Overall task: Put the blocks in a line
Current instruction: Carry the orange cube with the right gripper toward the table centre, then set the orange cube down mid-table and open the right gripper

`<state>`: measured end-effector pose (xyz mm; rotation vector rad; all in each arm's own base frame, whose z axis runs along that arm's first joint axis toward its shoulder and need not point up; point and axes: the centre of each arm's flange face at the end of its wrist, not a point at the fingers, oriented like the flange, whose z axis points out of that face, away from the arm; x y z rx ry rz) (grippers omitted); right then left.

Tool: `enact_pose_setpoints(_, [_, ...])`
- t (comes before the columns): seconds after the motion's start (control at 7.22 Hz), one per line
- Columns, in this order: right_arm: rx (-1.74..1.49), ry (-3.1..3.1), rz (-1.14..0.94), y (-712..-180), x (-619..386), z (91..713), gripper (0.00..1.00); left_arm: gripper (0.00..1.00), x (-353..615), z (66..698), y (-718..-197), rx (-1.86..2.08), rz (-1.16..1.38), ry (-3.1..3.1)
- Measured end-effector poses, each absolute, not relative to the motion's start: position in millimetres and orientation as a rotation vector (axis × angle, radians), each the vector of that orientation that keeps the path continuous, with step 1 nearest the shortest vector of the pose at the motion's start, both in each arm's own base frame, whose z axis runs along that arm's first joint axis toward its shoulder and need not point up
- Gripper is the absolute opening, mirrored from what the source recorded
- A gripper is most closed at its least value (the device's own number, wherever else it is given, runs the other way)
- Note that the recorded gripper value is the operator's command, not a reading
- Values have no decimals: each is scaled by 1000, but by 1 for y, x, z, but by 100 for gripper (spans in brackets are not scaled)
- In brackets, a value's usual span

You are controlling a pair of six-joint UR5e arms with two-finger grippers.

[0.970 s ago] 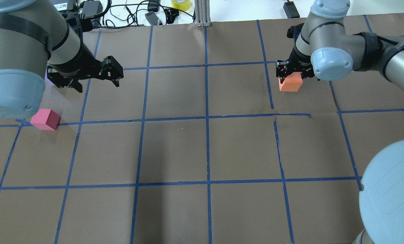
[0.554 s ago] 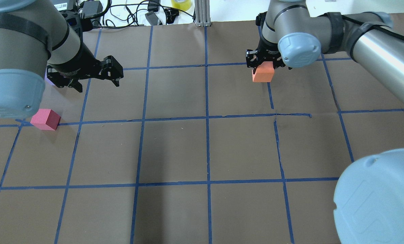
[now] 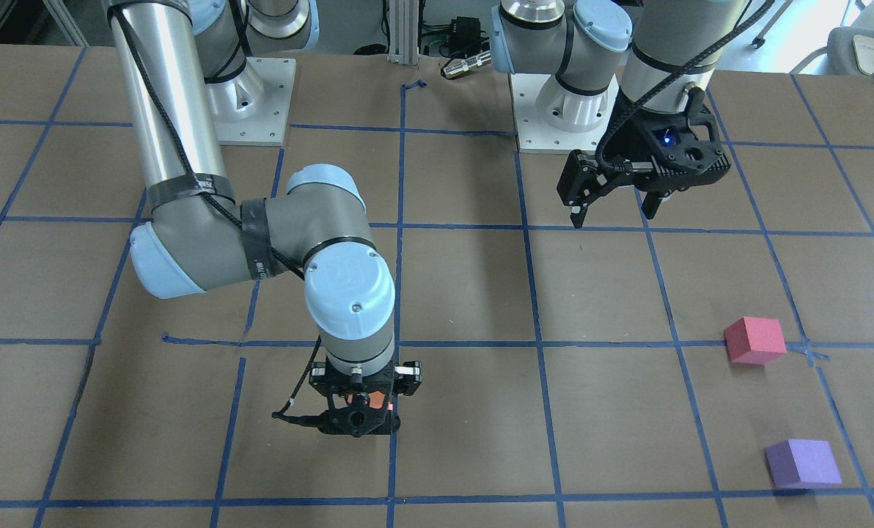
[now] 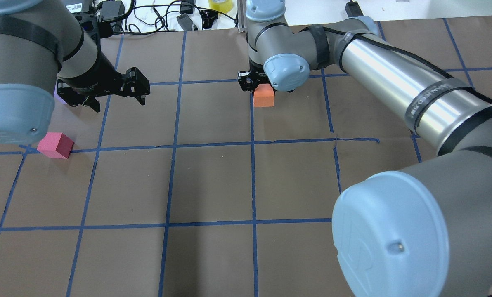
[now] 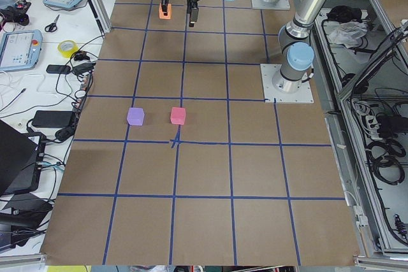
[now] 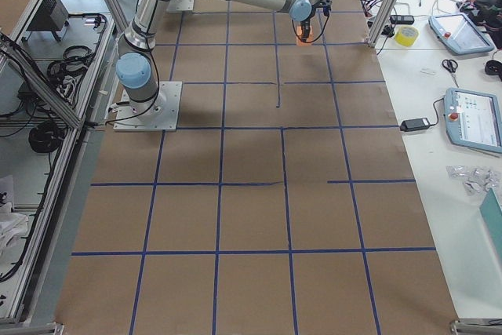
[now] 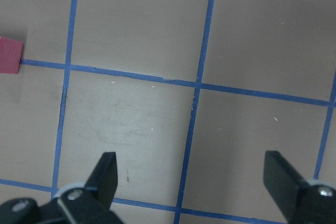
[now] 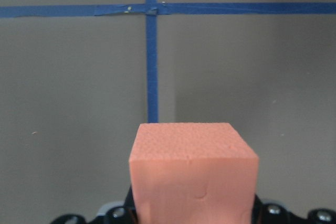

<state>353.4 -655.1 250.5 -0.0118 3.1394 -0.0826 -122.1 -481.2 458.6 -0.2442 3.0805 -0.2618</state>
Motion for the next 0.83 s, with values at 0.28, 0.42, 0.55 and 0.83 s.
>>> enact_pose_setpoints(0.28, [-31,3143,-57,-648,397,226,0,100,-122,459,-481,-244,-263,3080])
enact_pose_setpoints(0.42, [-31,3142,-41,-646,407,216,11,100,-122,460,-481,-242,-267,3080])
enact_pose_setpoints(0.55, [-25,3141,-27,-644,414,207,22,100,-122,461,-481,-239,-271,3080])
enact_pose_setpoints(0.83, [-21,3137,-24,-642,423,199,100,100,-122,462,-481,-237,-274,3079])
